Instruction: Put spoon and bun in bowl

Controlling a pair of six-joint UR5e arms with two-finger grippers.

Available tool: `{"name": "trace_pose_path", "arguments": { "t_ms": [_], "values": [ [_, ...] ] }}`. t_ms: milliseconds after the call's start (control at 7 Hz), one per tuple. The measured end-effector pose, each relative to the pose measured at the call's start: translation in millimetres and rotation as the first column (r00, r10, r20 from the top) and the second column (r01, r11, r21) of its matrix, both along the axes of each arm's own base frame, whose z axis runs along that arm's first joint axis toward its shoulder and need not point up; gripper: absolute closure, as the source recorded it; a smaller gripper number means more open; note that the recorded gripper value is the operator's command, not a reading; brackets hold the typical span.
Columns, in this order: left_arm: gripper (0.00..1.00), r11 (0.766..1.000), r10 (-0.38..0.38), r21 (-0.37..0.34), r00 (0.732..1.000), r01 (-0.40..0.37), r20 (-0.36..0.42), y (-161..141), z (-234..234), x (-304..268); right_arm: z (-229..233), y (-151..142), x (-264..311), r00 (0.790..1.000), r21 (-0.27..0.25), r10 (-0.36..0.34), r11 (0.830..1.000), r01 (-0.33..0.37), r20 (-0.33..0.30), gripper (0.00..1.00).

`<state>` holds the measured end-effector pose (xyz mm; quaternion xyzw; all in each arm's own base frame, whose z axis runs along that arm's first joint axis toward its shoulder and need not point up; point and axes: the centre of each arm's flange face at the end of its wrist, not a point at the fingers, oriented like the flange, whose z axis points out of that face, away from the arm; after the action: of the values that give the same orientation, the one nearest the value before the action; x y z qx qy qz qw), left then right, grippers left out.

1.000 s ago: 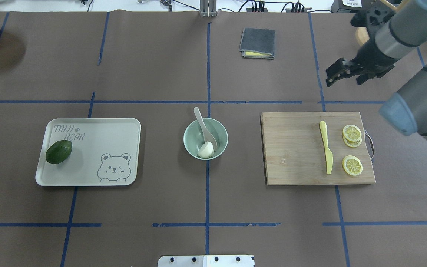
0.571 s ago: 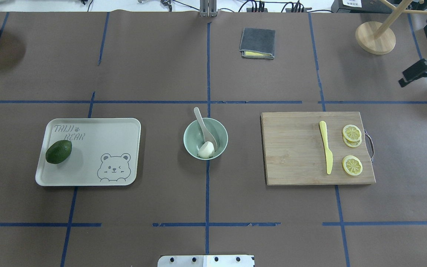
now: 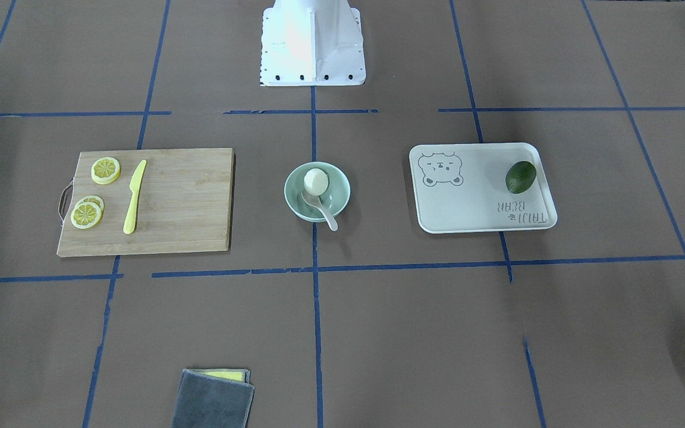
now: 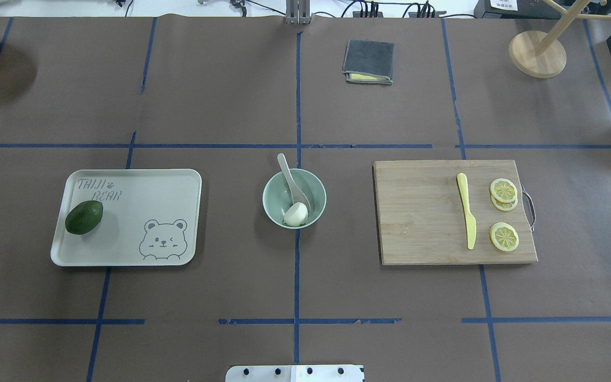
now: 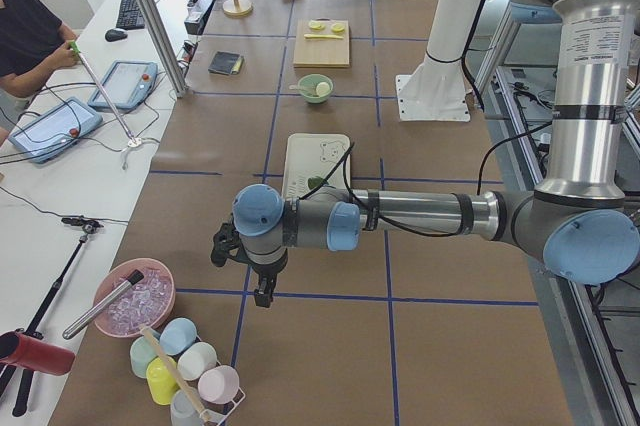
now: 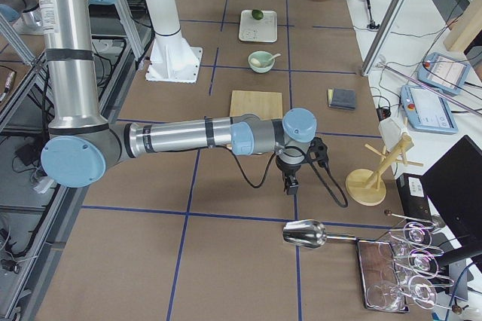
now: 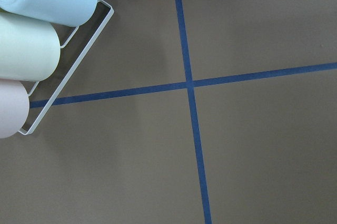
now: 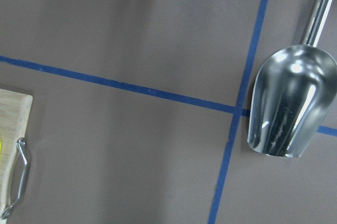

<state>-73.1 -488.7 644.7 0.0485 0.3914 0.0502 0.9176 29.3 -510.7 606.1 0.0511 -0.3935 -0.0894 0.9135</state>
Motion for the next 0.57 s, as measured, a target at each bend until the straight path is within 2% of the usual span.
{"name": "trace_pose_path", "arguments": {
  "t_ms": [286,571],
  "values": [
    [0.00,1.000,0.001,-0.006,1.000,-0.001,0.000,1.8,3.4,0.2,28.8,18.9,24.1,0.998,0.036,-0.045,0.998,0.047,-0.046,0.00],
    [0.00,1.000,0.000,-0.009,1.000,0.000,0.000,2.5,4.4,0.3,48.3,27.8,34.0,0.993,0.021,-0.057,0.998,0.059,-0.107,0.00]
  ]
}}
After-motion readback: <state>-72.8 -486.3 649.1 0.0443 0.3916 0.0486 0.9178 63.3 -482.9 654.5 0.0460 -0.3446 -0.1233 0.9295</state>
